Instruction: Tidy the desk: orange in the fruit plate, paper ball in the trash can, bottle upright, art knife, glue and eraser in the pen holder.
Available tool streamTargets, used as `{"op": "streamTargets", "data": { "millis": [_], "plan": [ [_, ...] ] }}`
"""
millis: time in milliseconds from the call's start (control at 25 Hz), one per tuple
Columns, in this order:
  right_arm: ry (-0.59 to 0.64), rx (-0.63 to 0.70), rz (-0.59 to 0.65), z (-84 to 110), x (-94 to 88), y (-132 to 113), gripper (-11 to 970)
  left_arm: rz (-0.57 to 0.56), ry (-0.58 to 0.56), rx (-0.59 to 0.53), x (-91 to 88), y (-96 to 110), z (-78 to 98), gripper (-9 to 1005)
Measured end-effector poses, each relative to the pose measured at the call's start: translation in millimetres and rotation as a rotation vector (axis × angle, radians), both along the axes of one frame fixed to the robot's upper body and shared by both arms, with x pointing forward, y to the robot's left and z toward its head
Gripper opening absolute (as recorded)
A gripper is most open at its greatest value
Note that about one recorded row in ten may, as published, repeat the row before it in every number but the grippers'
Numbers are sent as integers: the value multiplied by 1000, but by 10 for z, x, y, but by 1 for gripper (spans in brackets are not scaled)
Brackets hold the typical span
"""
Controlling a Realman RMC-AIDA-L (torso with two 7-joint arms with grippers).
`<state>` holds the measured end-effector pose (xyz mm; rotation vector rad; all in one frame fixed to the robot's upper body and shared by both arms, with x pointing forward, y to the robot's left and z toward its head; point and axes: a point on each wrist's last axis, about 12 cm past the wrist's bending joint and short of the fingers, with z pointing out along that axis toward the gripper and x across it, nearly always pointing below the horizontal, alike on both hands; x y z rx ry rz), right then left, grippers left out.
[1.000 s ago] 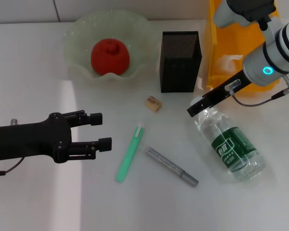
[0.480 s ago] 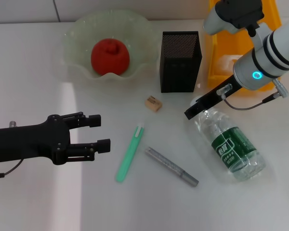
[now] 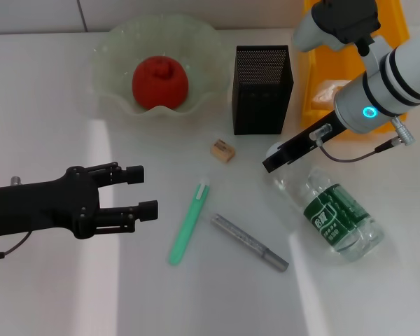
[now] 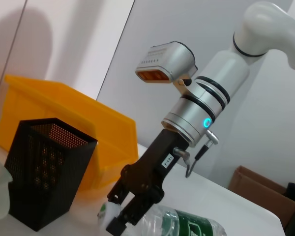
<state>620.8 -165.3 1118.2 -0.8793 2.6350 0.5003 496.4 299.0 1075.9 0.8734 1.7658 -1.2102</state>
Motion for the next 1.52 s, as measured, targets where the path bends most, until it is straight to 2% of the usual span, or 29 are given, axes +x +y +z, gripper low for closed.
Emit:
{"op": "streamTargets", "data": {
  "millis": [400,560,1080,1400,1440,1520],
  "plan": [
    [-71,66,-22,168,-80,-152,437,6,-30,-9,46,5,53,794],
    [-120,108,-40,262,-213,-283,437,10,-58,-15,71,-10,71,794],
    [-250,187,-44,347,-570,-459,437,70,-90,-86,116,48,167,791],
    [-338,359,-24,294,-755,-556,436,97,-109,-114,115,137,231,790],
    [-369,408,2,302,-806,-573,436,112,-116,-121,118,167,245,790],
    [-389,424,22,303,-833,-580,436,122,-120,-125,119,183,252,790]
  ]
}}
